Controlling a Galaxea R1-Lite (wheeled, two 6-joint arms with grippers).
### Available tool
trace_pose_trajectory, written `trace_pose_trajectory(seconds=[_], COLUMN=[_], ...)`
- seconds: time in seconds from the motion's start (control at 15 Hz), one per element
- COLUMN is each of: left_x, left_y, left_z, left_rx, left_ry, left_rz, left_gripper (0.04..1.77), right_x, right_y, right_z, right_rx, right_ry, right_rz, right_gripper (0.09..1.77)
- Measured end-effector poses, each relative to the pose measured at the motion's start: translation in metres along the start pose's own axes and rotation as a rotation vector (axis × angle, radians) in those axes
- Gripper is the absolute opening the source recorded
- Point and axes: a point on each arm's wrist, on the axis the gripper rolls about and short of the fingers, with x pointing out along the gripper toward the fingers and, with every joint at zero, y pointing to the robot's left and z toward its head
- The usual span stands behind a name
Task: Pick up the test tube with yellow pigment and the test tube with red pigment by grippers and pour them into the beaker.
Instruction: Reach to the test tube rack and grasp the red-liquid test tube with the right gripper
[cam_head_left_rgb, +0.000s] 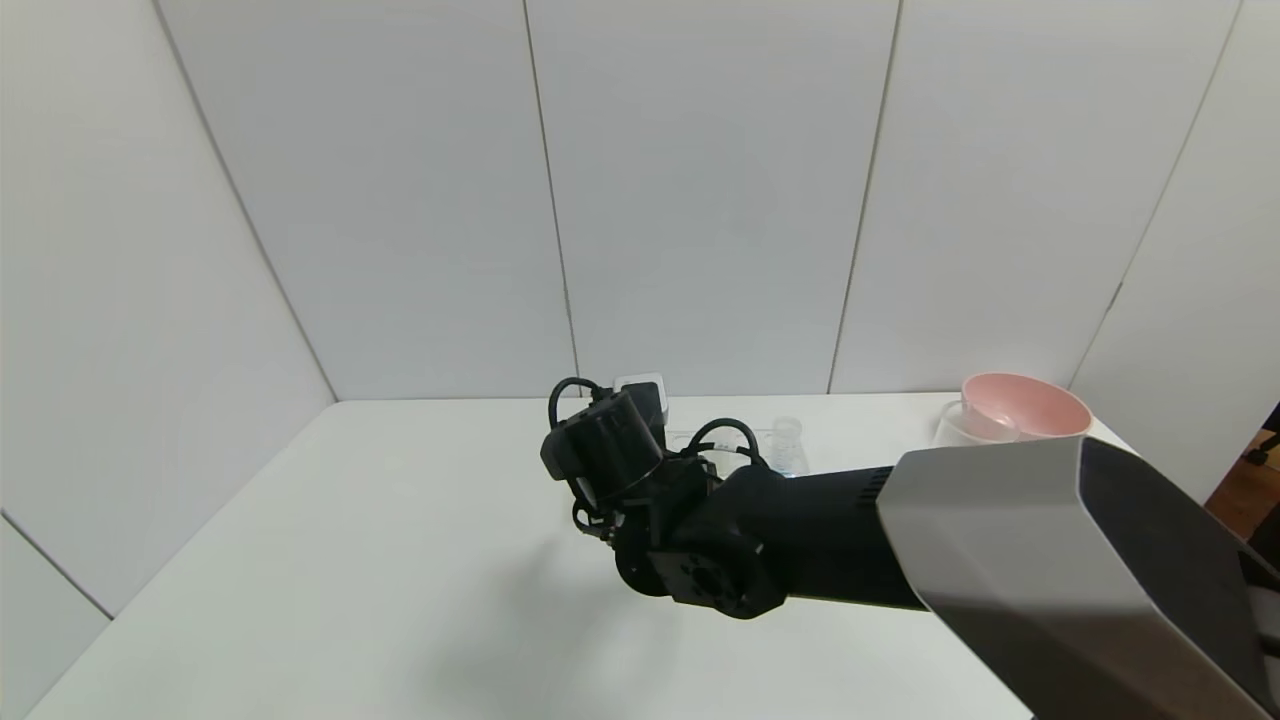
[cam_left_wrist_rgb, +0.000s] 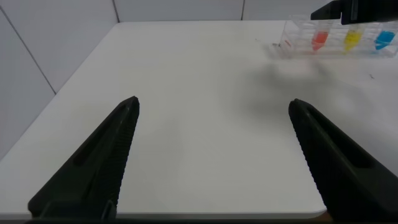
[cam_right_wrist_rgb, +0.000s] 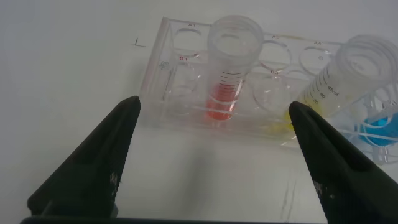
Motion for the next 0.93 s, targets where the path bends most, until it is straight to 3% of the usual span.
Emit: trace_pose_trajectory(seconds=[0.27,0.93], left_x=[0.000,0.000], left_y=[0.000,0.000], left_z=[0.000,0.000], left_rx=[0.000,0.000], left_ry=[0.000,0.000], left_rz=[0.000,0.000], left_gripper=[1.72,1.72], right_x=[0.020,0.058], right_y=[-0.001,-0.011], right_z=[0.009,-0.004], right_rx=[0.038,0.012], right_ry=[-0.040,-0.068], right_rz=[-0.013,-0.044], right_gripper=[1.71,1.71])
